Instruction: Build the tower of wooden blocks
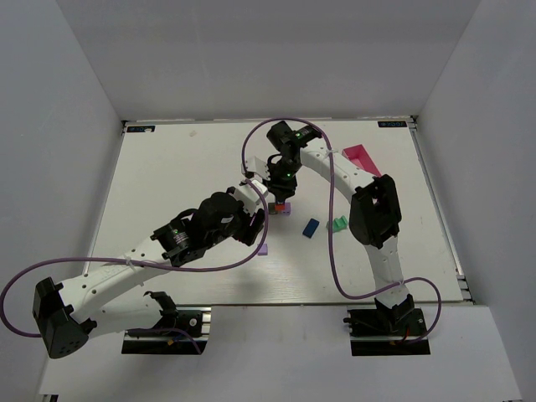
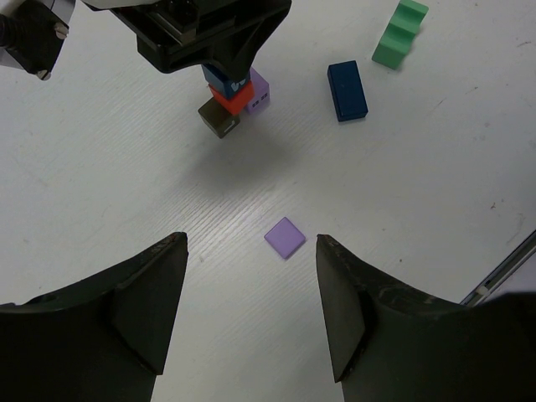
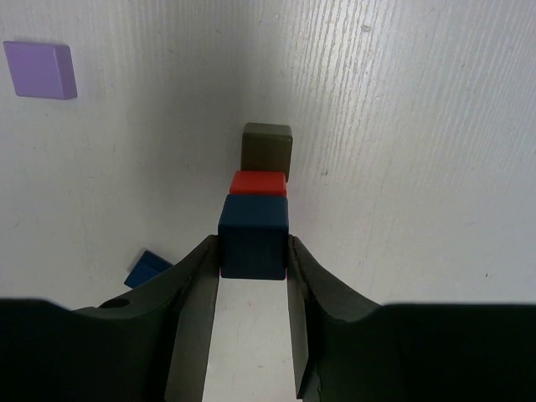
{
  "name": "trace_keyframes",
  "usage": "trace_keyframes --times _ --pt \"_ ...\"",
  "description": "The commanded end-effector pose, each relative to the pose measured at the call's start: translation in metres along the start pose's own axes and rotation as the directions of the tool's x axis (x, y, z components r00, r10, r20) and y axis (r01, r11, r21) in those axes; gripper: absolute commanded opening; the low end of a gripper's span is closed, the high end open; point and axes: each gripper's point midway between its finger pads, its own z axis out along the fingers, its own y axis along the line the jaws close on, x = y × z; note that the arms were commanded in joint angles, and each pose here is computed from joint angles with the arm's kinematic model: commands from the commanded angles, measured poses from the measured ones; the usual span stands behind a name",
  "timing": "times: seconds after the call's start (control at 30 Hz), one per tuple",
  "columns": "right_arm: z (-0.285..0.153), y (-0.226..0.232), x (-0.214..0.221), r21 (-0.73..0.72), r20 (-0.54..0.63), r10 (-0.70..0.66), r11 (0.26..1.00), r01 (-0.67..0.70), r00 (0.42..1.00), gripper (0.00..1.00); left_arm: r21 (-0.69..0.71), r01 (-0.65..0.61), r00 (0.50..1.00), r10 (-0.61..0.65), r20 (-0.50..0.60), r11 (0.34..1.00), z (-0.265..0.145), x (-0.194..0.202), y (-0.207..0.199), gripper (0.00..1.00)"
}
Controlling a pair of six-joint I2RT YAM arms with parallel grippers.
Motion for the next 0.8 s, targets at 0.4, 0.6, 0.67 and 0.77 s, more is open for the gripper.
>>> trace_keyframes --times 0.4,0.6,0.67,0.77 --pt "-0.0005 -0.0026 -0.0051 0.005 -0.003 0.002 1.0 -0.002 1.0 0.25 0.013 0.0 0.999 0.0 0.034 1.0 -0.0045 -0.0068 -0.0003 0.73" --pt "0.0001 -0.0029 -0.0069 0.007 0.0 0.001 1.0 -0.001 1.0 0.26 0.013 0.001 0.999 -0.002 0.043 1.0 -0.0066 -0.0088 0.0 0.73" --pt "-0.0007 -0.0029 -0.0067 0.008 0.002 0.003 1.0 -0.003 1.0 0.26 0.013 0.001 0.999 -0.002 0.043 1.0 -0.0066 -0.0088 0.0 0.73" --pt "-0.0004 -0.0036 -0.0067 0.01 0.001 0.004 1.0 -0.004 1.0 0.26 0.013 0.001 0.999 -0.002 0.043 1.0 -0.0066 -0.0088 0.0 0.73"
